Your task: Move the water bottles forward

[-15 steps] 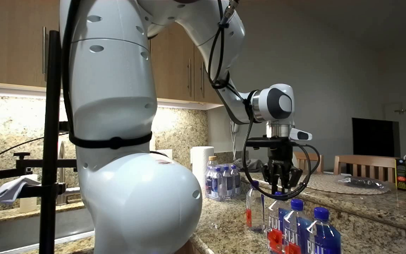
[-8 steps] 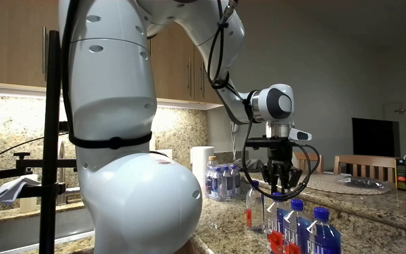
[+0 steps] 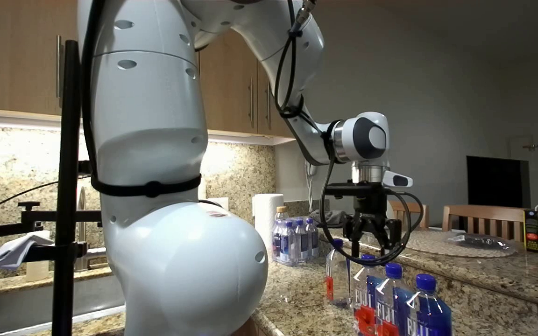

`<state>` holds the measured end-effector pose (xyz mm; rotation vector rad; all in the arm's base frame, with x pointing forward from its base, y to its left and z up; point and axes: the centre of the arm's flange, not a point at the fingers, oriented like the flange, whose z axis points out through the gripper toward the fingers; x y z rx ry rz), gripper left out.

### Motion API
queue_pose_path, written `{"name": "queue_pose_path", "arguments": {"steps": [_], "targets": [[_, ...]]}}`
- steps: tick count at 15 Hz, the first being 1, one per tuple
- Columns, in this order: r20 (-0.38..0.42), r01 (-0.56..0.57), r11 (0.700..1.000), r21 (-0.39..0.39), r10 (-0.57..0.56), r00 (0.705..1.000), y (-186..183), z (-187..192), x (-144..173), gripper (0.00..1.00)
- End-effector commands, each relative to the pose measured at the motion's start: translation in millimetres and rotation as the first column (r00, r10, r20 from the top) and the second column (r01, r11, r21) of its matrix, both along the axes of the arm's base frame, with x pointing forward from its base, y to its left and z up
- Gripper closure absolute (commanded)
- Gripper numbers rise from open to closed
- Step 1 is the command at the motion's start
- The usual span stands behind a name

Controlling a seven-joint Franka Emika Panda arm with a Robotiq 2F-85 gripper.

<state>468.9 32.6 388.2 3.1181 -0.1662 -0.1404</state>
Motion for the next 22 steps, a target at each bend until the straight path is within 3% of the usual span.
{"name": "queue_pose_path", "arguments": {"steps": [1, 10, 16, 19, 22], "targets": [[0.028, -0.027, 1.0, 0.005, 0.027, 0.999, 4, 8, -8, 0.0], [0.125, -0.112, 0.993, 0.027, 0.108, 0.986, 63, 41, 16, 0.0], [0.139, -0.062, 0.993, 0.103, 0.048, 0.989, 109, 45, 14, 0.0], [0.078, -0.074, 0.99, 0.119, 0.065, 0.995, 118, 48, 15, 0.0], [-0.028, -0.158, 0.98, 0.12, 0.163, 0.986, 114, 58, 14, 0.0]]}}
